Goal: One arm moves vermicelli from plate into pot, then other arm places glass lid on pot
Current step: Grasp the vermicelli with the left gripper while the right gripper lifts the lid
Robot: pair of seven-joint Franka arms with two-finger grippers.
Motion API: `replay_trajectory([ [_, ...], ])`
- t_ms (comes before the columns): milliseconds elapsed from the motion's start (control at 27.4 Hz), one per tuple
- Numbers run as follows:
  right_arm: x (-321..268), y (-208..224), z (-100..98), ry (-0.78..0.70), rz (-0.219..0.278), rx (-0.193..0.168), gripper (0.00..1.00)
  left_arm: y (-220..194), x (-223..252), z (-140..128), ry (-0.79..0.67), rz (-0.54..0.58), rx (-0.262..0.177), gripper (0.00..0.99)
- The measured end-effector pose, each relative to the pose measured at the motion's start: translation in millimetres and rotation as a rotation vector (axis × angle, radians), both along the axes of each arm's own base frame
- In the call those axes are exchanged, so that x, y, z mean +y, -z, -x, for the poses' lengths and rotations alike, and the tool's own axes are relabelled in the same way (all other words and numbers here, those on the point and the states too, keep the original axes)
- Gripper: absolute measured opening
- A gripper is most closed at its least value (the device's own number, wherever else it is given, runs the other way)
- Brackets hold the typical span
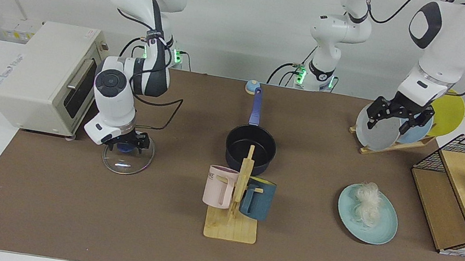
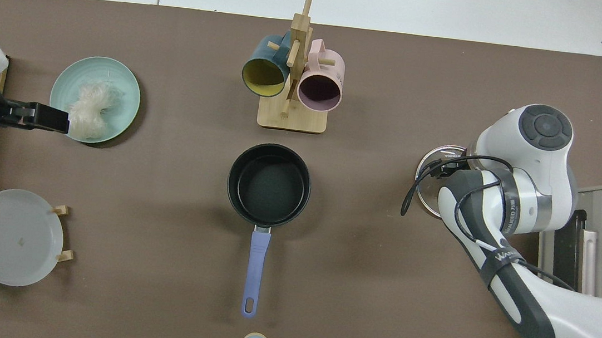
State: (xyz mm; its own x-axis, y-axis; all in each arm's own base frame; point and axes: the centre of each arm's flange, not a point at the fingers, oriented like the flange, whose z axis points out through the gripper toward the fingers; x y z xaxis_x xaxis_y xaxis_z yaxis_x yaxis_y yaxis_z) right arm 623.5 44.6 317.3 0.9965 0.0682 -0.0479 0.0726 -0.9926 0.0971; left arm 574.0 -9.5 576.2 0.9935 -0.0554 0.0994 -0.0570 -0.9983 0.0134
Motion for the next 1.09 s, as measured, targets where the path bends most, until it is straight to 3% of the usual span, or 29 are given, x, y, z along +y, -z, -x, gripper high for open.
replay_trajectory([
  [146, -1, 4, 1.6, 0.001, 0.001, 0.009, 1.0, 42, 9, -31, -0.001, 0.007, -0.044, 0.991],
  [365, -4, 10, 5.0, 0.006, 0.003, 0.021, 0.99, 115, 52, -77, -0.012, 0.013, -0.053, 0.991],
  [474, -5, 11, 5.5, 0.008, 0.003, 0.024, 0.89, 141, 70, -96, -0.003, 0.016, -0.051, 0.991],
  [584, -5, 11, 5.8, 0.008, 0.002, 0.025, 0.87, 166, 74, -112, 0.003, 0.019, -0.062, 0.991],
  [620, -4, 10, 5.9, 0.007, 0.001, 0.025, 0.78, 173, 73, -115, 0.005, 0.021, -0.064, 0.991],
  [657, -3, 10, 6.1, 0.005, 0.001, 0.027, 0.75, 182, 73, -118, 0.007, 0.023, -0.062, 0.991],
  [985, -3, 8, 6.3, 0.006, 0.003, 0.032, 0.68, 234, 67, -120, 0.083, 0.008, 0.003, 0.991],
  [1094, -2, 9, 7.5, 0.005, 0.004, 0.042, 0.59, 245, 66, -115, 0.094, 0.009, 0.022, 0.991],
])
